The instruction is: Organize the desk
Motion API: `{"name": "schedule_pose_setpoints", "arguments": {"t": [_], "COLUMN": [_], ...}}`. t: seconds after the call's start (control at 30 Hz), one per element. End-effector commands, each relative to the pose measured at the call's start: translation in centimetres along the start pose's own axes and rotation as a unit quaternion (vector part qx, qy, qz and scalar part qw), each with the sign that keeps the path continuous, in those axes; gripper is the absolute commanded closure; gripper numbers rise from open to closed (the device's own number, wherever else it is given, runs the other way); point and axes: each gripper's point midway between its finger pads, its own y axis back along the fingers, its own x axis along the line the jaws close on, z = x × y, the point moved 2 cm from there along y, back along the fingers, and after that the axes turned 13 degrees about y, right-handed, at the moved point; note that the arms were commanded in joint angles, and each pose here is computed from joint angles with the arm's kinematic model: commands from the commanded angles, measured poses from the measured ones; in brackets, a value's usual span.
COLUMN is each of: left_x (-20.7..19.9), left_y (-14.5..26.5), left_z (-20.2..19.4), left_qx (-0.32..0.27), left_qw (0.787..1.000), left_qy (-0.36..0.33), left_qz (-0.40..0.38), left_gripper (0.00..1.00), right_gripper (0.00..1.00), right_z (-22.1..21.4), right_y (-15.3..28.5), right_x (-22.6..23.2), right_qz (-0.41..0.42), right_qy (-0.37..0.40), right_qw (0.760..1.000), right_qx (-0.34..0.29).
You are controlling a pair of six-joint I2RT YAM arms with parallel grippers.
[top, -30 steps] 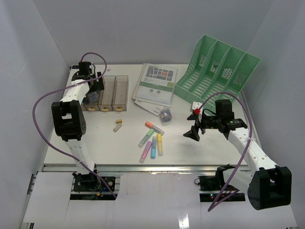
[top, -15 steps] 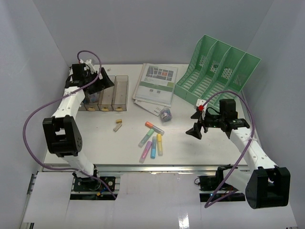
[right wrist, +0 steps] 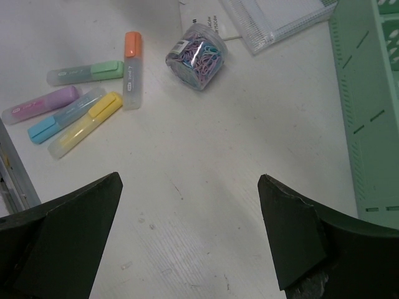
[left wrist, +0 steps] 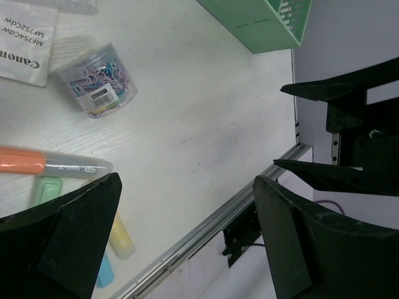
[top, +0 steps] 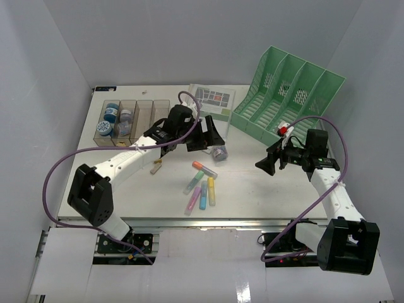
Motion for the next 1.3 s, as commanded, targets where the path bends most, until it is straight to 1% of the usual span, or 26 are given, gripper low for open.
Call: {"name": "schedule_pose_setpoints", "arguments": {"t": [0.0,0.1,0.33,0.43,0.57,0.73,0.8,0.97,1.0,1.2,1.27], "left_x": [1.4,2.9,3.5,3.4,4.4,5.6,6.0,6.2,6.2,6.3,6.1], "left_y": [-2.3,-4.0,-8.4,-9.4,-10.5,-12.0,-12.7,-13.2,-13.3,-12.8,-12.5], "left_z": [0.8,0.5,-0.9,-0.6,-0.6,-1.0,-1.0,-0.9,-0.9,-0.8,-0.8], "left_qx": [-0.067,-0.085,-0.066,-0.068,-0.075,-0.068,-0.065,-0.072,-0.073,-0.079,-0.08], "left_qw": [0.992,0.986,0.983,0.982,0.979,0.976,0.975,0.973,0.973,0.971,0.972], "left_qy": [0.076,0.074,0.065,0.068,0.071,0.074,0.077,0.09,0.091,0.094,0.093], "left_qz": [0.07,0.125,0.158,0.161,0.177,0.192,0.197,0.201,0.201,0.205,0.201], "left_gripper": [0.02,0.02,0.02,0.02,0.03,0.07,0.11,0.15,0.18,0.35,0.44], "right_gripper": [0.04,0.04,0.04,0.04,0.04,0.04,0.04,0.04,0.04,0.04,0.04], "right_z": [0.8,0.8,0.9,0.8,0.9,0.9,0.9,0.8,0.7,0.7,0.7], "right_y": [0.9,1.3,1.4,1.4,1.4,1.4,1.5,1.6,1.6,1.6,1.6], "right_x": [-0.6,-0.8,-1.0,-1.0,-1.0,-1.0,-1.0,-1.0,-1.1,-1.1,-1.1], "right_qz": [-0.019,-0.025,-0.03,-0.032,-0.031,-0.029,-0.029,-0.029,-0.029,-0.029,-0.03], "right_qy": [-0.01,-0.013,-0.013,-0.012,-0.012,-0.01,-0.011,-0.014,-0.014,-0.013,-0.013], "right_qw": [0.999,0.999,0.999,0.999,0.999,0.999,0.999,0.999,0.999,0.999,0.999], "right_qx": [-0.026,-0.03,-0.034,-0.032,-0.033,-0.034,-0.034,-0.035,-0.035,-0.035,-0.036]}}
